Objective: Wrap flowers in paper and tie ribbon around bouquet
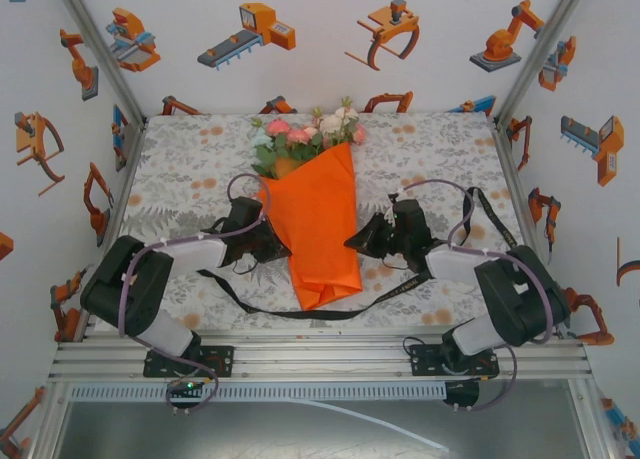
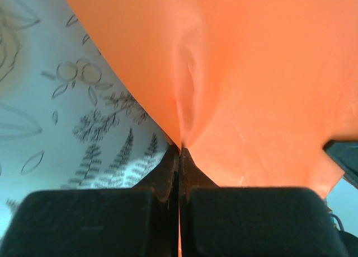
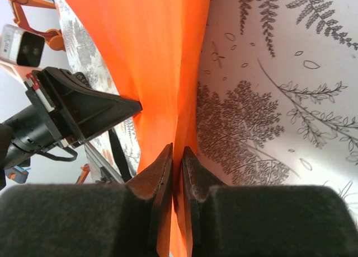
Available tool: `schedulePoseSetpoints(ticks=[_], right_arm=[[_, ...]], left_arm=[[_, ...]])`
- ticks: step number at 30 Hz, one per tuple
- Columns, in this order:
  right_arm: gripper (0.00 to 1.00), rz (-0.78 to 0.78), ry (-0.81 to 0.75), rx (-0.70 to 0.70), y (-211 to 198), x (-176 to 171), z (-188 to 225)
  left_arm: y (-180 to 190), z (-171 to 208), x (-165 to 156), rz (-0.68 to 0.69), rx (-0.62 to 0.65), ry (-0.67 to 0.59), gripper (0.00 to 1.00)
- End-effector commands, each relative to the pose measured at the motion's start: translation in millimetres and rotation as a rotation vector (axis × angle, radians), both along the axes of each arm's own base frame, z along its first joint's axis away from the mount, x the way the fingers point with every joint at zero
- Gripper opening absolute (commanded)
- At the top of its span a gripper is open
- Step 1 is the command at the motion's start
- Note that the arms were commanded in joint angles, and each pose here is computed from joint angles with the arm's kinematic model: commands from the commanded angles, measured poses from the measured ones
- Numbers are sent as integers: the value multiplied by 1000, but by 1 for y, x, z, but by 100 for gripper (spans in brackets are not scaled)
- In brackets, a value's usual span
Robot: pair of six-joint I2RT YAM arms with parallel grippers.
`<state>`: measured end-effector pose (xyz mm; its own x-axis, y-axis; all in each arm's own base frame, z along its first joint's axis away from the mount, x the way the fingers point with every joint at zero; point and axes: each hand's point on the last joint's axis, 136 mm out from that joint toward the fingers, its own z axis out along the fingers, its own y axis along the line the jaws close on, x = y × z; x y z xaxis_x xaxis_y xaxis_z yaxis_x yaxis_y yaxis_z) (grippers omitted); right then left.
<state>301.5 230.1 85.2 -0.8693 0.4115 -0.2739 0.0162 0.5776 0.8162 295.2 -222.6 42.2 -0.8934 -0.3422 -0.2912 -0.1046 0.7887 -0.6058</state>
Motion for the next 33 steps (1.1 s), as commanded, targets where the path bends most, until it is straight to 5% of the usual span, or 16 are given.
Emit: schedulePoseSetpoints(ticks=[1,17,23,29,33], right_arm=[[15,-27,-50,6,0,4,31],[11,29,42,-126,6,-76,-12],[11,-12,29,-211,-8,-73,-34],[18,-30,-10,-272,-9,-58,-37],[41,-21,-10,-263,-8,-60,-32]], left_arm=[[5,24,-6,2,12,10,0],[21,42,-53,2,-34,68,0],[24,19,-52,19,-8,68,0],[23,7,-39,51,9,53,0],[27,11,-34,62,29,30,24]])
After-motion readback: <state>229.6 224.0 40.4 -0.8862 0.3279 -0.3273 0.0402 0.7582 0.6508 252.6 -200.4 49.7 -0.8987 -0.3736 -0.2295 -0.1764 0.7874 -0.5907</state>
